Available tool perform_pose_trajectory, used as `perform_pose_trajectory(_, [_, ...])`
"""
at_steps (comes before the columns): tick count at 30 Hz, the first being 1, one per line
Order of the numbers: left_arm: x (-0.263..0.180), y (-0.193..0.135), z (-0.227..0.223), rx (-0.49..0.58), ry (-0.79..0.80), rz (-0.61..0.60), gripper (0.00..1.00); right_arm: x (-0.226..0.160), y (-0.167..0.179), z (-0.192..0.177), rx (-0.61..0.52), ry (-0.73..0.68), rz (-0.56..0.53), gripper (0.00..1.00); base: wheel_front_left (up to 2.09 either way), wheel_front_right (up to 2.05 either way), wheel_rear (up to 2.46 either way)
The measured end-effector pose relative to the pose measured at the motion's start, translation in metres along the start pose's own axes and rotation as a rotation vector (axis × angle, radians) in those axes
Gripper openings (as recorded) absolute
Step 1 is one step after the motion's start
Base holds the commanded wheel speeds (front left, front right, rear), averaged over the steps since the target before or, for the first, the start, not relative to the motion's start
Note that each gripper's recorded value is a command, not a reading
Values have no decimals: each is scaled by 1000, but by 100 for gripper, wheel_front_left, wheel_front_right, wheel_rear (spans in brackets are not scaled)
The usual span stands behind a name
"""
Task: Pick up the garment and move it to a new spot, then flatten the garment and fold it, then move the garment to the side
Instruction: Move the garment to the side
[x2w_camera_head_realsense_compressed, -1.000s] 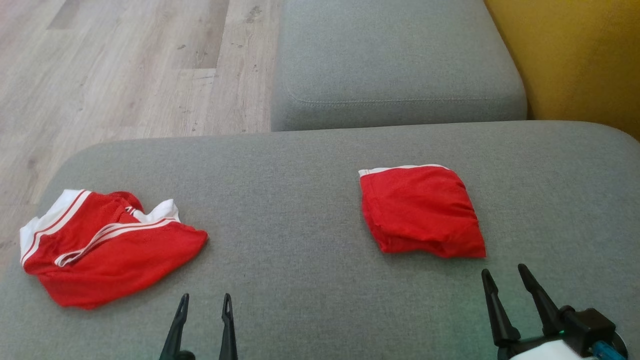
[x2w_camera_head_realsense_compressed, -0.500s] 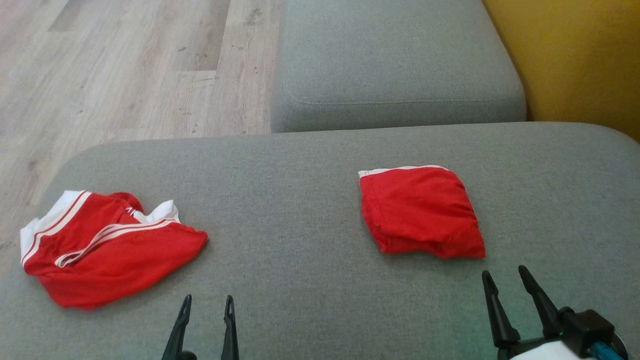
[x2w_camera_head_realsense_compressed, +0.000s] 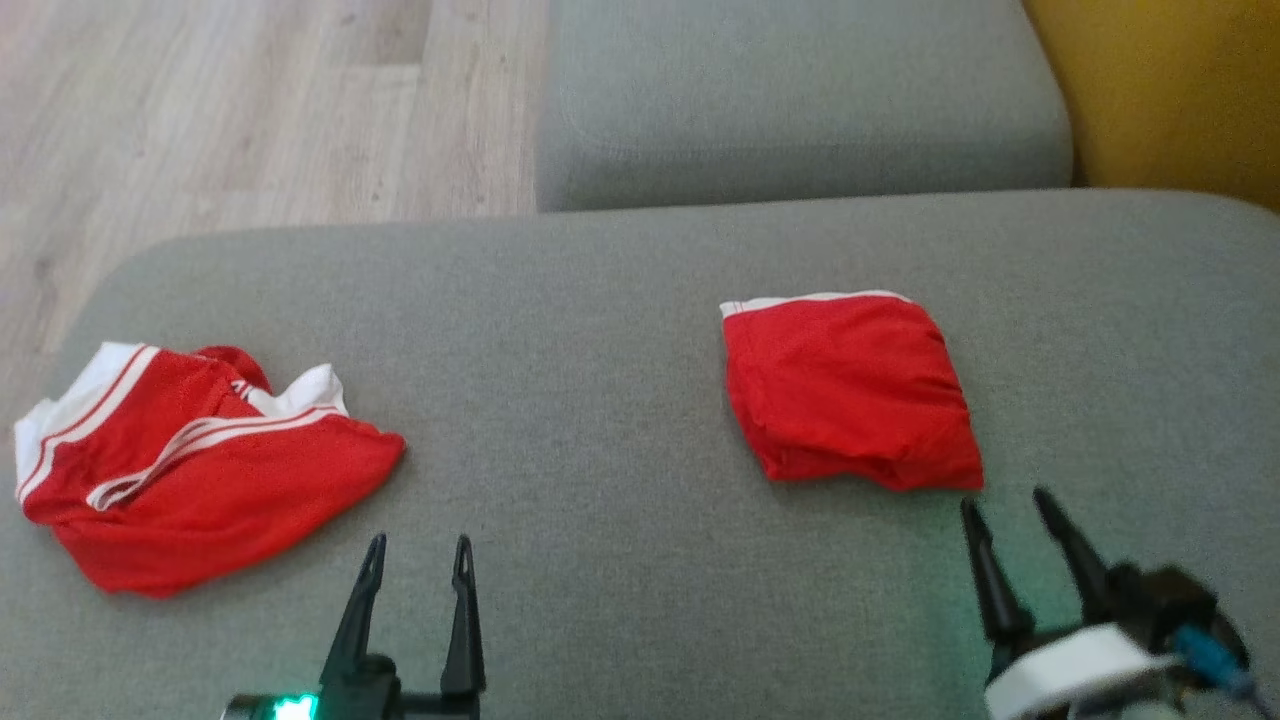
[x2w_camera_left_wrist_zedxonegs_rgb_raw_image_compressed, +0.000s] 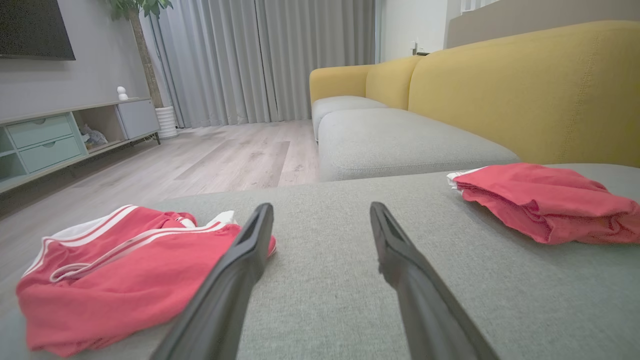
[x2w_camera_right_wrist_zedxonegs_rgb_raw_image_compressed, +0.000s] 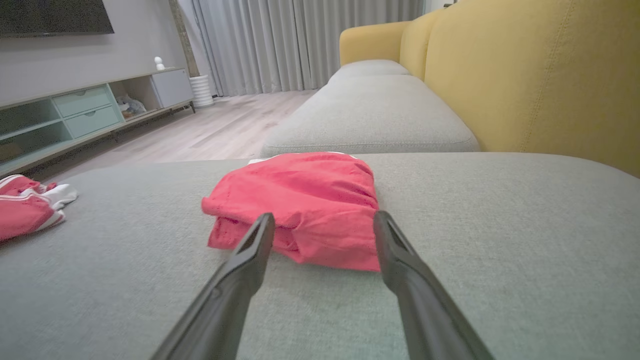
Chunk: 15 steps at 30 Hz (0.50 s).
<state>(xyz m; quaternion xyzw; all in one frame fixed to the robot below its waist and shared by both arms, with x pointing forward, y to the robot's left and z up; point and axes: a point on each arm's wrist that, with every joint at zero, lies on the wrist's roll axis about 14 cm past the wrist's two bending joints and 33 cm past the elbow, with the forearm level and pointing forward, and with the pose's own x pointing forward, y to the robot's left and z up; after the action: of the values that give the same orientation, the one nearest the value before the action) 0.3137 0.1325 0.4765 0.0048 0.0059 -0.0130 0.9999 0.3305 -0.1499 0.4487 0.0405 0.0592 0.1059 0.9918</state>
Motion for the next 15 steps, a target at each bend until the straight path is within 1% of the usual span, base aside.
perform_pose_trajectory(6, [16, -5, 4, 8, -10, -6, 100, 39, -30, 9, -50, 15, -15, 100, 0, 0, 0])
perform_pose_trajectory(9, [25, -9, 7, 16, -17, -22, 100, 64, -44, 16, -43, 18, -32, 100, 0, 0, 0])
perform_pose_trajectory(11, [31, -12, 8, 15, -20, -31, 100, 79, -52, 12, -51, 61, -35, 100, 0, 0, 0])
perform_pose_trajectory(15, [39, -12, 6, 20, -16, -32, 100, 99, -60, -9, -63, 193, -33, 100, 0, 0, 0])
